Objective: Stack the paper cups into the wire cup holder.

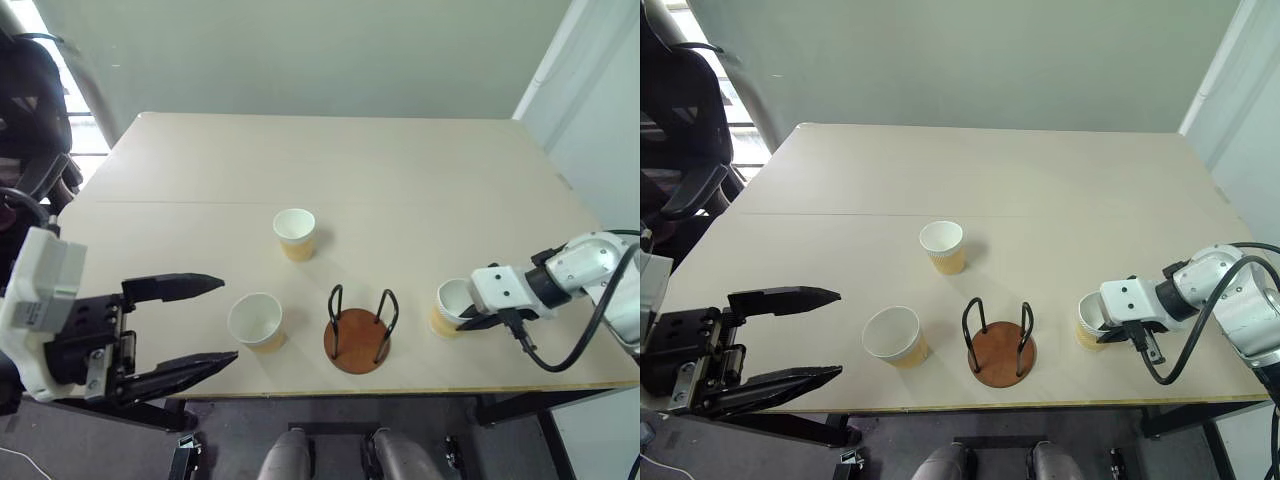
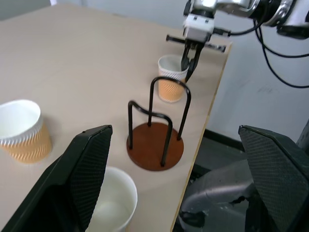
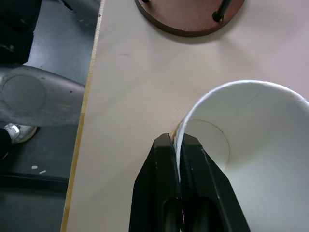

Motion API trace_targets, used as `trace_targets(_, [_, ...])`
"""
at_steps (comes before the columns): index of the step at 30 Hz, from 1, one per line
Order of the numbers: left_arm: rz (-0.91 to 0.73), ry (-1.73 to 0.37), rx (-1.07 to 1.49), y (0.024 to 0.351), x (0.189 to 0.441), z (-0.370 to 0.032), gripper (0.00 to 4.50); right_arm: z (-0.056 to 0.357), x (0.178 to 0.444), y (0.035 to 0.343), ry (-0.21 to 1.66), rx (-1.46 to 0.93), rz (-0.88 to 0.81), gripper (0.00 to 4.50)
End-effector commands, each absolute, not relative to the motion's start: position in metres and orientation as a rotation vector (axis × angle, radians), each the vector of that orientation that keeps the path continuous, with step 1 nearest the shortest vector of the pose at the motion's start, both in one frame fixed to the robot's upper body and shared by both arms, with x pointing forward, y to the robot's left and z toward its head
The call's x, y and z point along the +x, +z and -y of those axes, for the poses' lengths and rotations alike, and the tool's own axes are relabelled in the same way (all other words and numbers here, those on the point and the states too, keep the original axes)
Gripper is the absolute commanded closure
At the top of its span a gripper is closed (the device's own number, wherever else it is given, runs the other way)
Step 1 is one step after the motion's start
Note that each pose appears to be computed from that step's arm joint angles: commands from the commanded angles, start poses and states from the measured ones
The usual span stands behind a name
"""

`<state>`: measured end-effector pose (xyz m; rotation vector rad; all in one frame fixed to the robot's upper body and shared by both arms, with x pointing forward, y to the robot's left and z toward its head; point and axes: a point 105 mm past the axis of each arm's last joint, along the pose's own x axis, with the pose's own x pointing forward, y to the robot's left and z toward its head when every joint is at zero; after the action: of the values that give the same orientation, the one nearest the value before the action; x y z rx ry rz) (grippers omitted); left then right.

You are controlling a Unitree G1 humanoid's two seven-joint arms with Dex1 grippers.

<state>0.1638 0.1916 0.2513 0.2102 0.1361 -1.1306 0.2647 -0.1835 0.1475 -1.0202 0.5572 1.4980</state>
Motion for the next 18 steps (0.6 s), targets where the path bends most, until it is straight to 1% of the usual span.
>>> trace_targets(1, [-0.096,-1.114,0.259,0.257,0.161,-0.192,0.0,0.18,0.268,0.172,1.51,-1.03,-0.489,4.48])
trace_targets(2, [-0.099,-1.108,0.26,0.257,0.161,-0.193,0.0,0.179,0.269,0.179,1.509,-1.027,-0.467,4.48])
trace_targets(8, [-0.142,-1.08,0.271,0.249,0.16,-0.199,0.0,0.167,0.274,0.252,1.507,-0.951,-0.233,4.48])
trace_targets(11, [-0.163,-1.074,0.281,0.245,0.16,-0.2,0.0,0.147,0.264,0.292,1.581,-0.896,-0.054,4.48])
trace_targets(13, [-0.189,-1.06,0.294,0.241,0.16,-0.203,0.0,0.124,0.251,0.312,1.688,-0.812,0.073,4.48])
trace_targets(15, [-0.202,-1.057,0.299,0.238,0.16,-0.204,0.0,0.105,0.234,0.317,1.812,-0.723,0.123,4.48])
trace_targets(18, [-0.195,-1.062,0.298,0.238,0.16,-0.202,0.0,0.088,0.223,0.3,1.903,-0.684,0.086,4.48])
